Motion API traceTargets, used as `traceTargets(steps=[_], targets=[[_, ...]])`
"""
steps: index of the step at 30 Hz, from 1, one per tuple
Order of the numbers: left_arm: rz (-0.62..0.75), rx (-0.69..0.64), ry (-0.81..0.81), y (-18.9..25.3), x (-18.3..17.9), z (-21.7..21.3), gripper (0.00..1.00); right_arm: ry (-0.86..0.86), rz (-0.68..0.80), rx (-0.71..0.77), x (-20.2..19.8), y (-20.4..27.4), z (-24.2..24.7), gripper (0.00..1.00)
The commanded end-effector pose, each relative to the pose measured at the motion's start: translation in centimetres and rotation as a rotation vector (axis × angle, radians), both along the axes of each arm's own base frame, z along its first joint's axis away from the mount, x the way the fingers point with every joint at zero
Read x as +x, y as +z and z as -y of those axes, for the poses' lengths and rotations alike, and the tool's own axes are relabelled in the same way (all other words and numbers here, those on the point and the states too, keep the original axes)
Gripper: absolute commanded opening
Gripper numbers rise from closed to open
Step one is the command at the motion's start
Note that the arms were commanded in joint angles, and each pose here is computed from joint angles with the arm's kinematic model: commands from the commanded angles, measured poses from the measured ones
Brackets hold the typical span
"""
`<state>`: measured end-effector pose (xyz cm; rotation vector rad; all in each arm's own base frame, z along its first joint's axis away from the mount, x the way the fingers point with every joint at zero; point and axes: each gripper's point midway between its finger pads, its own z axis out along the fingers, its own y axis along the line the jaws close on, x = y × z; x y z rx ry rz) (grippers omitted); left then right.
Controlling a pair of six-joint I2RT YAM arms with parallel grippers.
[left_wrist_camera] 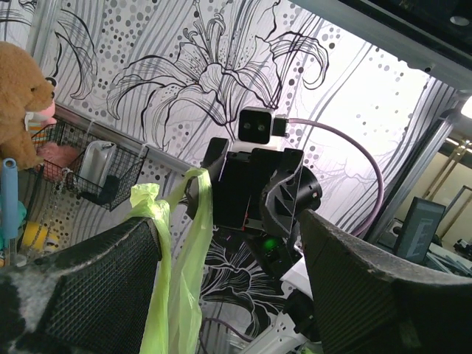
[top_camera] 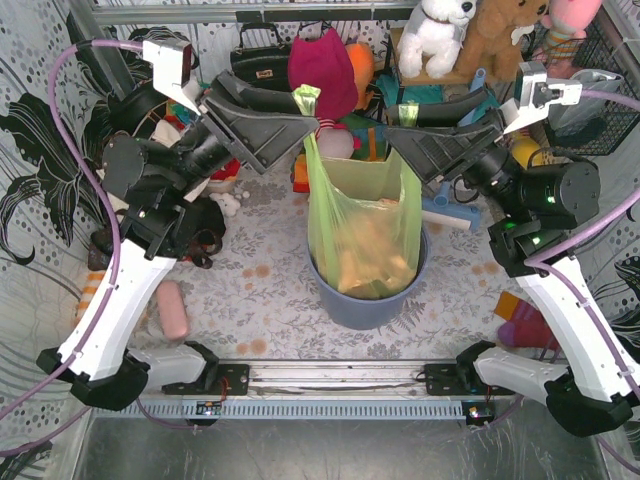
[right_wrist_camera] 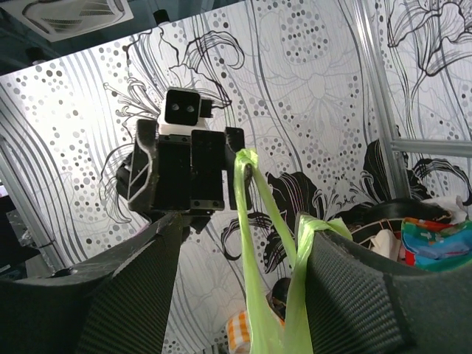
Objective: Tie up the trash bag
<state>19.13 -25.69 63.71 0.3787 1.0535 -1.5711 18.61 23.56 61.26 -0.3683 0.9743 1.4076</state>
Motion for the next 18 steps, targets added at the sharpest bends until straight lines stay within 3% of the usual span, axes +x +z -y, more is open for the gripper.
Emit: traceTargets(steps=[1, 6, 14, 18], targets=[[0.084, -0.053, -0.036, 2.8, -1.2, -1.2, 0.80, 0.036, 0.101, 0.047, -2.2, 3.1, 0.7, 0.62], [0.103, -0.017, -0.059, 2.6, -1.8, -1.4, 0.80, 0.047, 0.087, 0.031, -2.4, 2.3, 0.5, 0.62], [-0.052, 0.048, -0.117, -4.9, -0.8, -0.4, 0.81, -0.003, -0.080, -0.022, -0.7, -4.7, 0.6, 0.62], [-0.075, 0.056, -0.099, -5.7, -0.1, -0.4, 0.80, -0.012, -0.108, -0.036, -0.1, -5.8, 0.4, 0.62]])
